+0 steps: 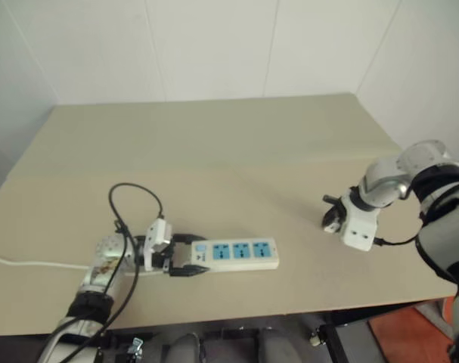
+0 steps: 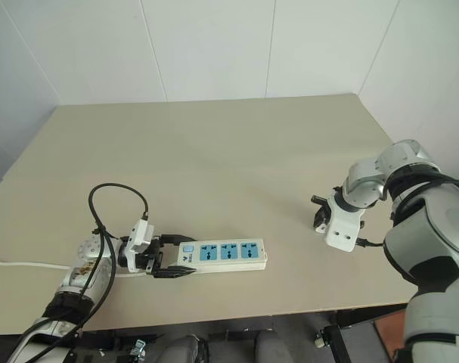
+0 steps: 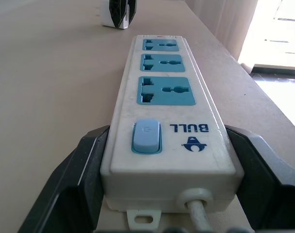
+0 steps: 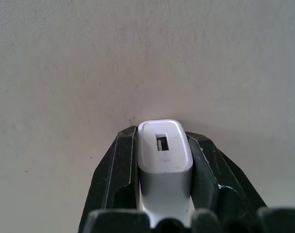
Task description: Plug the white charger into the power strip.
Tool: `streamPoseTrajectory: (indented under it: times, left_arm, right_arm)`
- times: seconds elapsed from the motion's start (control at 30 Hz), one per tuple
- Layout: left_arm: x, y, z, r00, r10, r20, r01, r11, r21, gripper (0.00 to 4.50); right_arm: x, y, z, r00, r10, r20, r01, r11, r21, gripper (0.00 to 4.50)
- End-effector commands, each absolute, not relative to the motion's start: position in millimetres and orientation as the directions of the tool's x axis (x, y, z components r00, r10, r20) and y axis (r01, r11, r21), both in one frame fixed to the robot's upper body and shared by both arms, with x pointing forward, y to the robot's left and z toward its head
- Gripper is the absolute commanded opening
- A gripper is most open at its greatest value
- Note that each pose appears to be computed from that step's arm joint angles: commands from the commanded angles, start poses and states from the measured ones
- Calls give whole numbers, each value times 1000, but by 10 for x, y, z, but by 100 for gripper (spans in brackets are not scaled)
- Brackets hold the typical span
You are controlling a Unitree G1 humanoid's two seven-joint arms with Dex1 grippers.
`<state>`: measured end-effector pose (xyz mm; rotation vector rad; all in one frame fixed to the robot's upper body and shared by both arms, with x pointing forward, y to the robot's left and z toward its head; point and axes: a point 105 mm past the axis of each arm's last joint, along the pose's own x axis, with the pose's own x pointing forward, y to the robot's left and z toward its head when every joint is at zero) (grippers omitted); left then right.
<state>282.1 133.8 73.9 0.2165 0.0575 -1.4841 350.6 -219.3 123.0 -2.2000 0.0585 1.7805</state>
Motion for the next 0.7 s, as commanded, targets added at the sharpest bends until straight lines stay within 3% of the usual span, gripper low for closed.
streamPoseTrajectory:
  times: [0.03,0.17,0.27,0.37,0.47,0.57,0.7]
  left_arm:
    - [2770,1322,635,62,-975,-212,994,42,98,327]
    - [2779,1325,638,57,-976,-209,995,37,94,327]
    - [2806,1315,661,54,-977,-205,995,35,96,327]
    - [2818,1309,672,46,-978,-206,995,28,92,327]
    - [2828,1300,662,39,-977,-210,996,21,87,327]
    - [2837,1289,649,29,-977,-212,997,14,75,327]
    - [2891,1282,642,20,-973,-230,997,3,71,327]
  right_arm:
    - [3528,-2100,1286,236,202,-950,-187,-950,-249,116]
    - [3566,-2022,1406,268,285,-920,-200,-918,-343,116]
    - [3633,-1892,1661,325,435,-840,-252,-816,-520,116]
    - [3724,-1737,1928,386,604,-697,-335,-612,-716,116]
    - [3779,-1531,2207,390,776,-496,-483,-286,-827,116]
    - [3722,-1340,2356,320,899,-298,-631,-32,-775,116]
    - [3717,-1131,2274,230,970,-72,-779,139,-611,116]
